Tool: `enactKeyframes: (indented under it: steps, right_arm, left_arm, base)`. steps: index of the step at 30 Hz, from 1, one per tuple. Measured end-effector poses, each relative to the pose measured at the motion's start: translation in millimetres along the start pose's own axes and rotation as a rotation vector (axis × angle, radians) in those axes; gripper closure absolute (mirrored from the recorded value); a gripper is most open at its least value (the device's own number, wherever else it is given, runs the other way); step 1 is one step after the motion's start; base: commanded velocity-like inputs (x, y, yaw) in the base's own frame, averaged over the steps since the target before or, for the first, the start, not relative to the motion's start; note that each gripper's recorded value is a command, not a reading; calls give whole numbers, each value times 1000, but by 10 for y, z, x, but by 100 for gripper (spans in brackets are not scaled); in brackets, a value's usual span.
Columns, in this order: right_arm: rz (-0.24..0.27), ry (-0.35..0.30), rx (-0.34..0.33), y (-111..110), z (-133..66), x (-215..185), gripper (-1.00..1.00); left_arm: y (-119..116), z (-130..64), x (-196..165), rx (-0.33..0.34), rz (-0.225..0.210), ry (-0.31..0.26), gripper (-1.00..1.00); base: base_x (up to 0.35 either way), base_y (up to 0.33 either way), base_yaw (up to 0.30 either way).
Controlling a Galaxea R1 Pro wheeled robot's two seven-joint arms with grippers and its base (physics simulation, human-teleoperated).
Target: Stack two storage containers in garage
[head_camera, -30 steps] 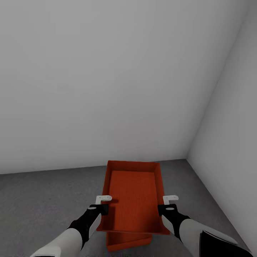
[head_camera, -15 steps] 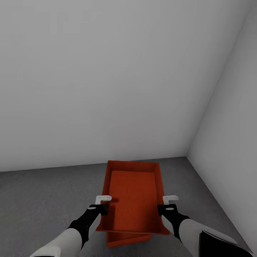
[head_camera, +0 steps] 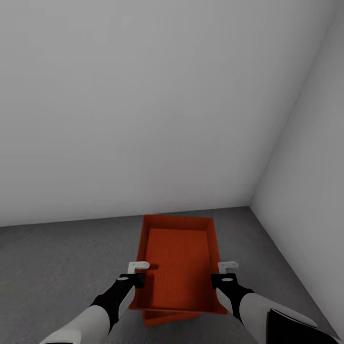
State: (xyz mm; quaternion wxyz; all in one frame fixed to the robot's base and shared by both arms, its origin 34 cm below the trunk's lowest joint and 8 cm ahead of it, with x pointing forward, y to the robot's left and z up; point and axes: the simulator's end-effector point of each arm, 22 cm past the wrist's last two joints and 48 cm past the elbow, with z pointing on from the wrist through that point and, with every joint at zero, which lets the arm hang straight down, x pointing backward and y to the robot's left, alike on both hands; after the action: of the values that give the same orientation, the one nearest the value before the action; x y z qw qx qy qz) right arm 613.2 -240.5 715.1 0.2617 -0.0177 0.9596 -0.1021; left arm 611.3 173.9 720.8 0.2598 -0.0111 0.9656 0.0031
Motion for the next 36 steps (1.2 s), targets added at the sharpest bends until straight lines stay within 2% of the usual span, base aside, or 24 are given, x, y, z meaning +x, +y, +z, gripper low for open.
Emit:
enactKeyframes:
  steps: [36]
  right_arm:
    - [-10,56,-5,58,149,290,100]
  left_arm:
    - [7,159,286,0,1,57,100]
  base:
    - [0,0,0]
